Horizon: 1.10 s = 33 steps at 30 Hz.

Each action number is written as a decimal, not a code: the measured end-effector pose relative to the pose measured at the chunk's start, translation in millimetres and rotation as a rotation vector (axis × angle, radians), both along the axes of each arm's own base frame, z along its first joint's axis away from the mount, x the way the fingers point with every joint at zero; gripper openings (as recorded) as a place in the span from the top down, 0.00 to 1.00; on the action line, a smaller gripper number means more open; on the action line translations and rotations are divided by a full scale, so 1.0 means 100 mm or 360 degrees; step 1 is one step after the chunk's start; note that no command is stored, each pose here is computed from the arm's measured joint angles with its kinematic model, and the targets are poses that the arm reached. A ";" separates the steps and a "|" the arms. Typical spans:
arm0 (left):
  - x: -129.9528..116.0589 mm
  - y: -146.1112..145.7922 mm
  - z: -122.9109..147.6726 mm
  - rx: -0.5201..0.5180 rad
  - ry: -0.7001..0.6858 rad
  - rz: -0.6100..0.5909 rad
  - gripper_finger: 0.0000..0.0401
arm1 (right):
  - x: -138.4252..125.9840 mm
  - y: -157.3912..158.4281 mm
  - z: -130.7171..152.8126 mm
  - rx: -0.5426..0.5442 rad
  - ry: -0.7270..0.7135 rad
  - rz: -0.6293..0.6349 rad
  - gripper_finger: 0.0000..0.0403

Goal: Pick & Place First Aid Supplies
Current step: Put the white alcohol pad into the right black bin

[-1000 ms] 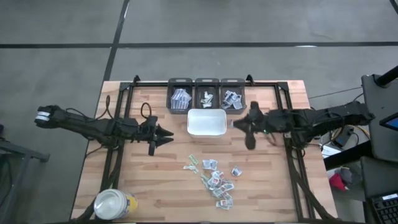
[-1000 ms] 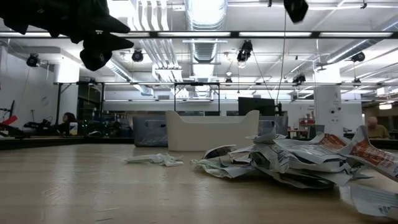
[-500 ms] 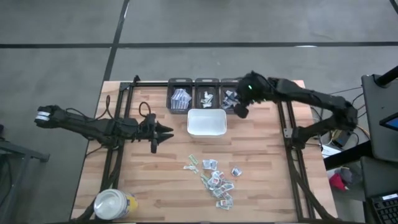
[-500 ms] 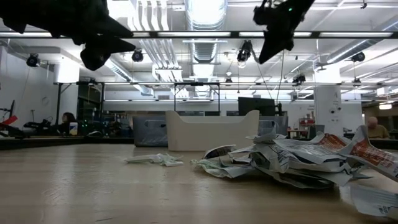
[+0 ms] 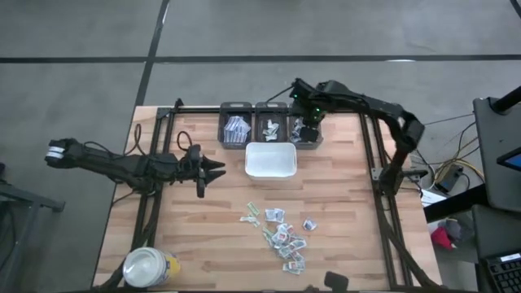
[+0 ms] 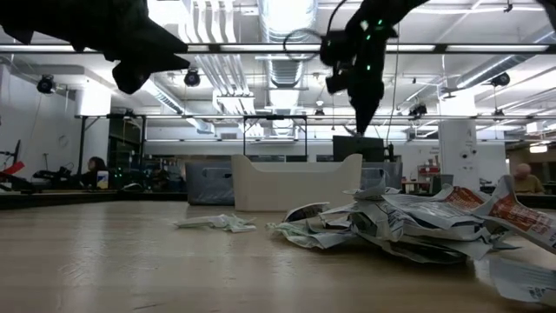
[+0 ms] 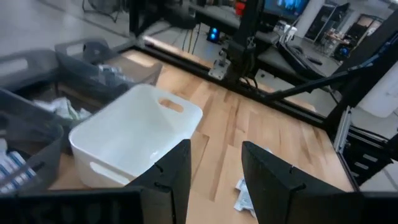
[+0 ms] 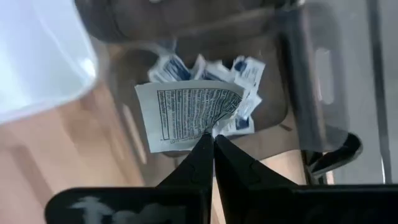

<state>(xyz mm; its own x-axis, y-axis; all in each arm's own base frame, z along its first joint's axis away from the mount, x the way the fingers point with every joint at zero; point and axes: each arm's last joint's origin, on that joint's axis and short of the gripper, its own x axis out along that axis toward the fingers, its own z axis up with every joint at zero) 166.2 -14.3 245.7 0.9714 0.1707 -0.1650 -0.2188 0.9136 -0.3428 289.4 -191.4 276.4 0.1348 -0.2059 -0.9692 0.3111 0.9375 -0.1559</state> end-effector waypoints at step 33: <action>-0.46 0.10 0.16 0.0197 -0.0090 0.0197 0.66 | 0.15 -0.42 -0.74 0.0176 0.0284 -0.0014 0.98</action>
<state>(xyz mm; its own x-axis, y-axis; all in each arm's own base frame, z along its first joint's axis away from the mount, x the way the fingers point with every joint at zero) 119.7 -3.9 262.1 0.9488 0.3054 -0.0812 -0.3160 0.9168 -0.2443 304.1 -233.2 202.5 -0.0426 -0.0976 -0.9943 0.2962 0.9493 -0.1059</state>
